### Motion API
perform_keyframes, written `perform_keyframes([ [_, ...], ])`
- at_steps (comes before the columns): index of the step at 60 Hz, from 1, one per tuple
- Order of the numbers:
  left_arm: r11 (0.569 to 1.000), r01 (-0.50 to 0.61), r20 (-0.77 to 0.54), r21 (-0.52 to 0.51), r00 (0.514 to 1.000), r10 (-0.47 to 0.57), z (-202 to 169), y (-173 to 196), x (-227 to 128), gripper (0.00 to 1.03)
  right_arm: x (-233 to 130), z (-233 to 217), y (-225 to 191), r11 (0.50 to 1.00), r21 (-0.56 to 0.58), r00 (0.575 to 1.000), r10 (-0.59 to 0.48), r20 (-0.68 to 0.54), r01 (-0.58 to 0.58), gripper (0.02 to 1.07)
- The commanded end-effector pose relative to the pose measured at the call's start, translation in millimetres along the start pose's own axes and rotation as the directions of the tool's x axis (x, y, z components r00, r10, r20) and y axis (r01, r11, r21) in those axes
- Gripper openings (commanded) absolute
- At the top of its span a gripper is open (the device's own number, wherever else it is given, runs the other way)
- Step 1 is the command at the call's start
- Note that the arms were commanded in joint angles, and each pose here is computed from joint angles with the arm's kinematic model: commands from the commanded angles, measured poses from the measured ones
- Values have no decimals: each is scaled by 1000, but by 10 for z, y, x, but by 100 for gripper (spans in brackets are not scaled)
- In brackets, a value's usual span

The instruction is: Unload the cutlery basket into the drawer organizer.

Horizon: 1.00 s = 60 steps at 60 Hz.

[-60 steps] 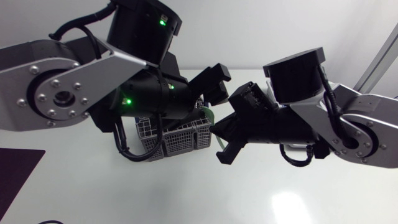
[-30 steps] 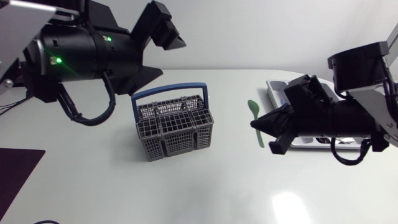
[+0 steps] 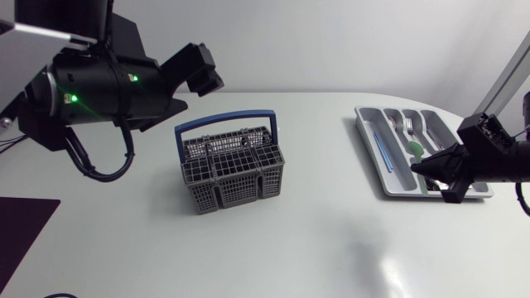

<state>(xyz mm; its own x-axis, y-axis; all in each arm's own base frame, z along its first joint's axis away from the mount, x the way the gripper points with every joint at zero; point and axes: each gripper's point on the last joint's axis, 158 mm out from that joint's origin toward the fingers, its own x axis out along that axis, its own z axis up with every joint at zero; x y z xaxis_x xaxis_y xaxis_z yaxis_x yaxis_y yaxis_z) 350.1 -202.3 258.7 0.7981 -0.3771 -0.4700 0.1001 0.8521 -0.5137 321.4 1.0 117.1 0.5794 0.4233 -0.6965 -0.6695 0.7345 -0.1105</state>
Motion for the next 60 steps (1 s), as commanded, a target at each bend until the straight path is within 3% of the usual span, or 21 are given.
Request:
perform_keyframes([
  [1, 997, -48, -4, 54, 999, 48, -58, 209, -10, 99, -56, -83, -246, 995, -101, 1000, -22, -13, 20, 8],
  [27, 956, -152, -61, 253, 983, 172, -318, 764, 97, 99, 118, -905, -1245, 953, -300, 970, -117, -214, 49, 8],
  [60, 922, -188, -73, 339, 972, 225, -445, 1071, 39, 99, 370, -1705, -1600, 863, -505, 871, -259, -417, 14, 9],
])
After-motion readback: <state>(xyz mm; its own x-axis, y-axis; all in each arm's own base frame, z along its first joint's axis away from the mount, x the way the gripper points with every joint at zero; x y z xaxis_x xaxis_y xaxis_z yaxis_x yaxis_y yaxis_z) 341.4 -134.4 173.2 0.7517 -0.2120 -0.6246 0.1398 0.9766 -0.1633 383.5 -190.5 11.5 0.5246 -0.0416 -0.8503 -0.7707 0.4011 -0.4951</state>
